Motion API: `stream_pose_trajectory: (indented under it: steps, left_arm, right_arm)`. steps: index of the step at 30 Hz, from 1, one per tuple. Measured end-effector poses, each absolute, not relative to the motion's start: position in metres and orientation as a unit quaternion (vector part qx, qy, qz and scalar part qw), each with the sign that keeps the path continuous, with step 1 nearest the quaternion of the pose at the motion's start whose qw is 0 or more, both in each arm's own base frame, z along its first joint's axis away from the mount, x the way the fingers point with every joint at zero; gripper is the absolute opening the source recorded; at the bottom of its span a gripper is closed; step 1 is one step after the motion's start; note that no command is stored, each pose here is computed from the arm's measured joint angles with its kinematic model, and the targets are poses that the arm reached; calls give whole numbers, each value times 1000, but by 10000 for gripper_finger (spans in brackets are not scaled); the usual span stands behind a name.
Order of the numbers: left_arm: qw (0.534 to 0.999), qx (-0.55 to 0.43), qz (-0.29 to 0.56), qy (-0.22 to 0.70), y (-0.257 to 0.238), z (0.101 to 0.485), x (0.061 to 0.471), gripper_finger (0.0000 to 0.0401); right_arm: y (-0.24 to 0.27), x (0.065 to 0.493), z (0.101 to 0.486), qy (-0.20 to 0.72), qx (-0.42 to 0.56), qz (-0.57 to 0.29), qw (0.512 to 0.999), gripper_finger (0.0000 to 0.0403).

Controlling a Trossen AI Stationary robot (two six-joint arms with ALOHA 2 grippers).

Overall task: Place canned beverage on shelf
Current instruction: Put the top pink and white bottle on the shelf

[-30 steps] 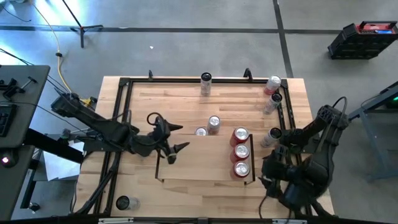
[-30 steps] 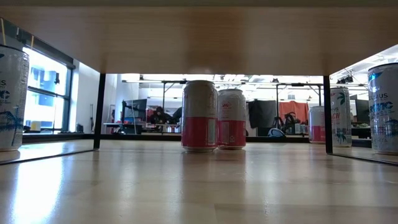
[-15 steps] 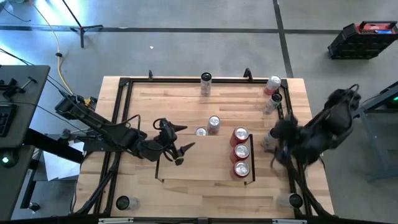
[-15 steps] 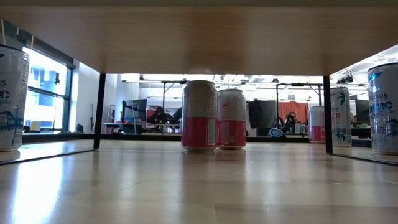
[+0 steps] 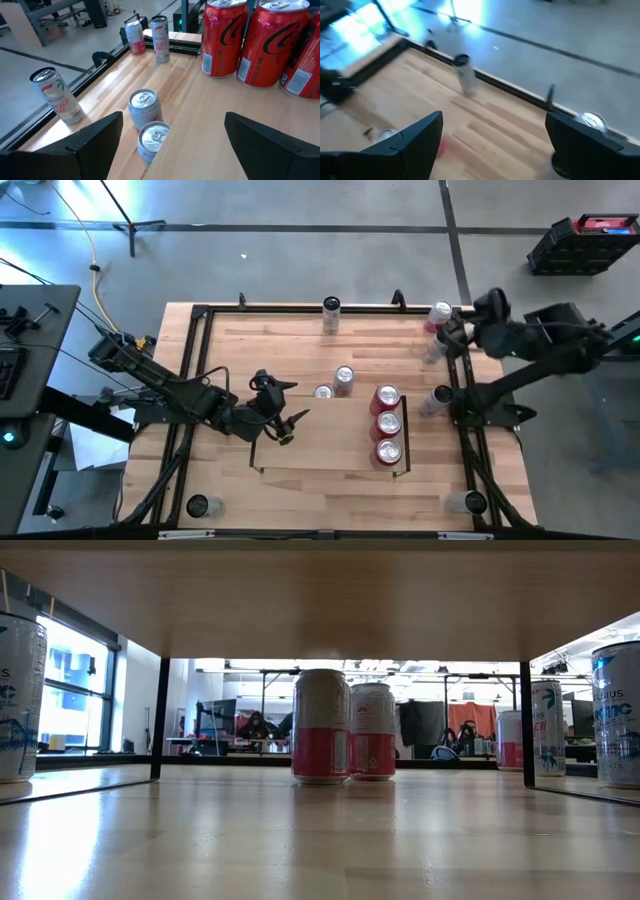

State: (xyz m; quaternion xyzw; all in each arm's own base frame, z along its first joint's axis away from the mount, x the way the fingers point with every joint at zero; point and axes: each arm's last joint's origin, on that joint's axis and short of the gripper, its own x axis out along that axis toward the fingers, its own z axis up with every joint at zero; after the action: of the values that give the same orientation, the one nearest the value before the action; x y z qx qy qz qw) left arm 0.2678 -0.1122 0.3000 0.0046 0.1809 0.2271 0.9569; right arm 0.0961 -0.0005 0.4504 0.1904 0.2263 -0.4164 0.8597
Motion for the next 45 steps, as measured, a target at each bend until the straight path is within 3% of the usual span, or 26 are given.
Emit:
stream_pose_trajectory:
  steps: [10,21,28,36,39,42,45]
  left_arm:
    - [953,16,235,189,-110,298,267,341]
    - [933,20,277,231,-103,287,259,341]
    - [930,35,279,236,-107,285,255,341]
    - [923,52,285,255,-105,282,252,341]
    - [918,65,297,254,-103,281,250,341]
    - [913,77,313,249,-102,281,249,341]
    - [910,83,321,248,-101,281,249,341]
  right_arm:
    - [-35,135,435,309,231,-498,777,339]
    - [-110,166,406,401,251,-585,659,339]
    - [-174,170,373,466,344,-580,573,339]
    - [-244,148,333,517,374,-603,478,339]
    - [-261,143,322,526,382,-609,455,339]
    - [-279,147,317,517,391,-590,482,339]
    - [-295,142,307,517,416,-576,477,339]
